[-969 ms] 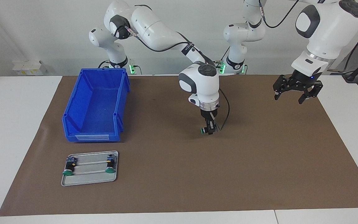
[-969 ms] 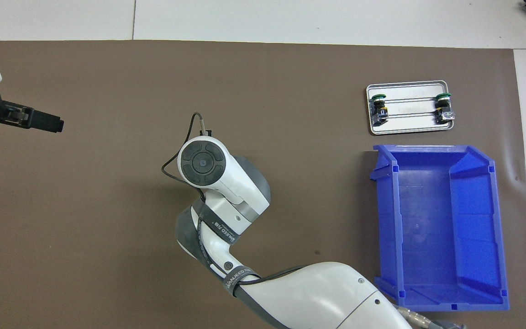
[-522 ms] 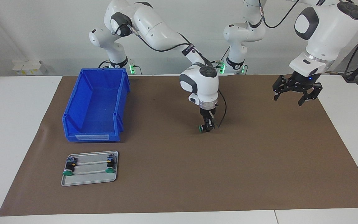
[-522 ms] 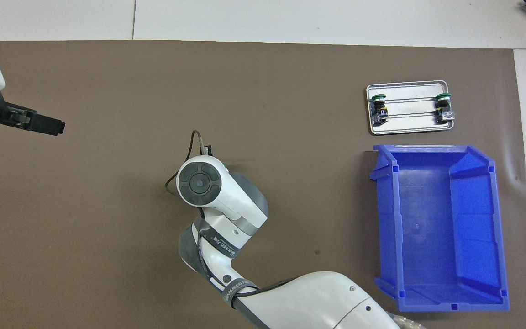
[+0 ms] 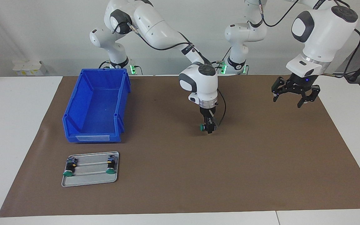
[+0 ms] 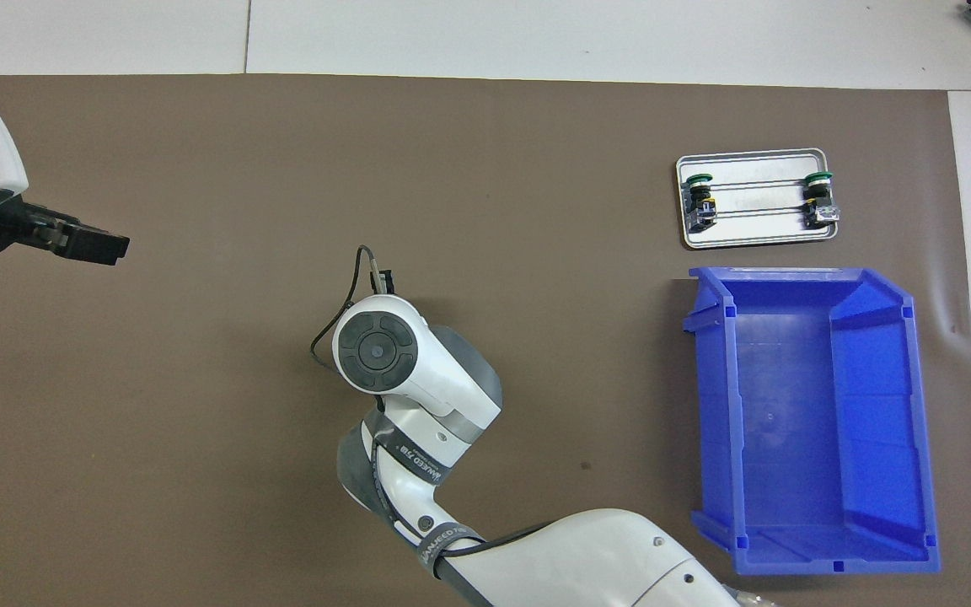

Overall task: Place and press button with both arms
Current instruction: 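Release the button on the table and withdraw the right gripper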

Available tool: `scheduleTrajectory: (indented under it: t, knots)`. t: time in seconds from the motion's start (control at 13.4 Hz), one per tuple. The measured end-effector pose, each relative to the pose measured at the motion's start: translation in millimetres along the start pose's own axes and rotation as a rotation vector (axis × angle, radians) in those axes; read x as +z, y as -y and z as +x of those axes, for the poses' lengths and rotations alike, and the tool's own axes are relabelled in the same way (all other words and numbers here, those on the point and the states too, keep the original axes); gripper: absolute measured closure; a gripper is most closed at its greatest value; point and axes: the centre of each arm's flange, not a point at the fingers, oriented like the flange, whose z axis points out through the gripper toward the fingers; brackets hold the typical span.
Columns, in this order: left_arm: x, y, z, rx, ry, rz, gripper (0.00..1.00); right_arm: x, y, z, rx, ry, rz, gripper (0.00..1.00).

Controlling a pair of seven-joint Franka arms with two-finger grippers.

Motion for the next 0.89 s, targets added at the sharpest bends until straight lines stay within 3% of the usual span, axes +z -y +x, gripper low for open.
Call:
scheduleTrajectory:
  t: [0.07,0.37,0.67,0.89]
  knots:
    - [-0.2,0.1,0.0,0.014,-0.001,0.000,0.00,-4.2,3.1,1.8,-0.018,-0.013,0.020,0.00]
    - [0.6,-0.6,1.1,0.099,-0.009,0.003,0.00,-57.1,45.0,40.6,-0.129,-0.025,0.095,0.00]
    - [19.3,-15.0,5.5,0.254,-0.027,0.006,0.00,-140.4,98.6,139.8,-0.400,-0.081,0.110,0.00]
    - [47.8,-52.8,12.1,0.397,-0.029,-0.004,0.00,-167.9,118.4,217.9,-0.659,-0.132,0.055,0.00]
